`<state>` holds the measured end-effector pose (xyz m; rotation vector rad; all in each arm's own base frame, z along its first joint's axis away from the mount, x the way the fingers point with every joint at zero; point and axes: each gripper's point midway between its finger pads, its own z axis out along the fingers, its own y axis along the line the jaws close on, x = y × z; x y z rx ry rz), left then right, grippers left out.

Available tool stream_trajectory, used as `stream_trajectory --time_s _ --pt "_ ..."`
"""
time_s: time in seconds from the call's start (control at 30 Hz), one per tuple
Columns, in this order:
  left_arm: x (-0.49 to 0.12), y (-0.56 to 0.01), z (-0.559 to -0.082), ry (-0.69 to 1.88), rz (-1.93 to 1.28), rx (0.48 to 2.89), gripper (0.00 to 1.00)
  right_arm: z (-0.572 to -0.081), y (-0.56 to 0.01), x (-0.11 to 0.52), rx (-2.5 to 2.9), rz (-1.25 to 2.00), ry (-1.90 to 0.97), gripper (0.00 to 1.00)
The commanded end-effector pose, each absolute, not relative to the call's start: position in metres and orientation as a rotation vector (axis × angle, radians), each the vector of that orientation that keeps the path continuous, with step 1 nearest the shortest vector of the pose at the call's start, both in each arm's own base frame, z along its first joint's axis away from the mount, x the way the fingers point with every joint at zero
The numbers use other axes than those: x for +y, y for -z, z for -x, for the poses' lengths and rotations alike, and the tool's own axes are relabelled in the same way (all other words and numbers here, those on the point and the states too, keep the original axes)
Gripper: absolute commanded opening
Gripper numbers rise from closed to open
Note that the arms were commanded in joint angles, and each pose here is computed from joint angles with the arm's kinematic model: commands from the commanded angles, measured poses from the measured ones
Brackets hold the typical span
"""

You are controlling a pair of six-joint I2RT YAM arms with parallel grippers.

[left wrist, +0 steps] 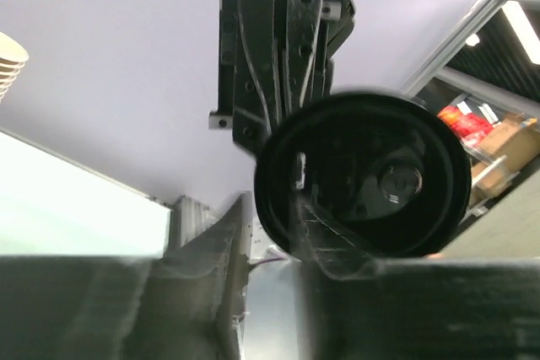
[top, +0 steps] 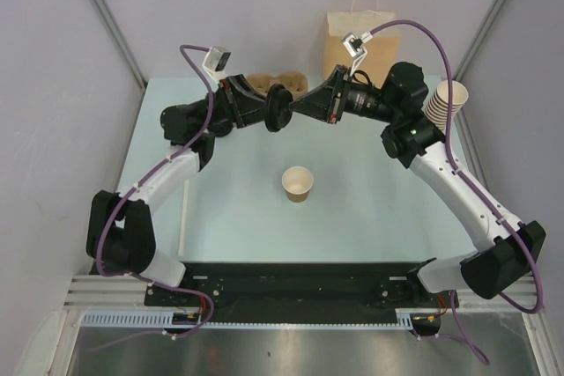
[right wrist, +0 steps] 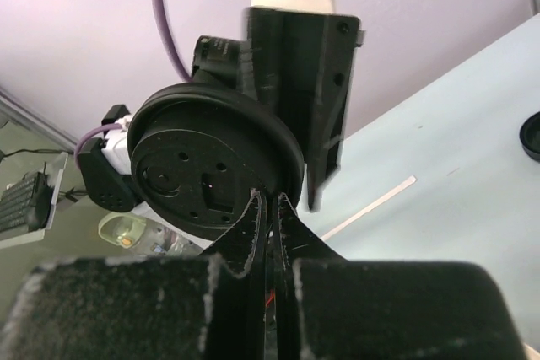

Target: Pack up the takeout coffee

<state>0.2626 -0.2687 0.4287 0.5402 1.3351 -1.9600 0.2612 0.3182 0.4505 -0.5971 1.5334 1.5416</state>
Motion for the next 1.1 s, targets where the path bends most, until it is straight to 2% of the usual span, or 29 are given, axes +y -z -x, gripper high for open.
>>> stream_trajectory --time_s 0.0,0.03,0.1,0.13,0.17,0.2,0.23,0.27,0.3,0.33,0.4,0.43,0.47,0.57,0.77,0.83,0.87,1.0,1.07 --pt "-0.261 -0.437 -0.249 1.834 -0.616 1.271 0.49 -0.272 -0.460 0.305 1.517 0.544 -1.510 0.00" --pt "-0.261 -0.426 -0.258 1.830 -0.565 1.341 0.57 -0.273 -0.459 0.302 1.519 0.543 -1.496 0.00" --pt "-0.248 -0.413 -0.277 1.720 -0.523 1.380 0.63 -0.275 -0.457 0.293 1.541 0.529 -1.463 0.00" --pt "-0.241 -0.400 -0.285 1.695 -0.453 1.458 0.71 -0.276 -0.454 0.290 1.554 0.531 -1.449 0.00" --pt "-0.225 -0.394 -0.298 1.624 -0.404 1.482 0.80 -0.278 -0.451 0.284 1.551 0.549 -1.406 0.00" --pt "-0.215 -0.384 -0.307 1.511 -0.433 1.481 0.83 -0.279 -0.438 0.281 1.619 0.539 -1.385 0.00" --pt "-0.206 -0.370 -0.310 1.465 -0.378 1.573 0.99 -0.278 -0.435 0.277 1.637 0.542 -1.354 0.00" --pt "-0.188 -0.362 -0.324 1.358 -0.328 1.605 1.00 -0.280 -0.427 0.274 1.628 0.604 -1.276 0.00" --pt "-0.176 -0.352 -0.335 1.157 -0.411 1.597 1.00 -0.281 -0.413 0.270 1.701 0.605 -1.221 0.00" --pt "-0.166 -0.337 -0.334 1.071 -0.379 1.713 0.99 -0.284 -0.402 0.268 1.728 0.639 -1.169 0.00" --pt "-0.132 -0.324 -0.342 0.742 -0.361 1.768 0.99 -0.289 -0.374 0.258 1.810 0.722 -1.010 0.00" --pt "-0.122 -0.334 -0.339 0.655 -0.354 1.749 1.00 -0.292 -0.362 0.256 1.845 0.747 -0.966 0.00" --pt "-0.094 -0.330 -0.349 0.492 -0.228 1.787 1.00 -0.295 -0.343 0.248 1.892 0.804 -0.859 0.00" --pt "-0.063 -0.337 -0.355 0.339 -0.065 1.836 1.00 -0.299 -0.312 0.244 1.978 0.896 -0.725 0.00" --pt "-0.091 -0.330 -0.333 0.557 -0.143 1.892 1.00 -0.295 -0.257 0.272 2.077 1.162 -0.498 0.00" --pt "-0.104 -0.318 -0.327 0.665 -0.143 1.944 0.99 -0.296 -0.253 0.283 2.092 1.224 -0.493 0.00" --pt "-0.108 -0.310 -0.324 0.709 -0.121 1.981 1.00 -0.293 -0.233 0.285 2.166 1.270 -0.502 0.00" --pt "-0.119 -0.278 -0.317 0.806 -0.135 2.049 1.00 -0.304 -0.216 0.288 2.224 1.319 -0.453 0.00" --pt "-0.127 -0.280 -0.312 0.865 -0.140 2.016 0.99 -0.311 -0.215 0.285 2.235 1.330 -0.414 0.00"
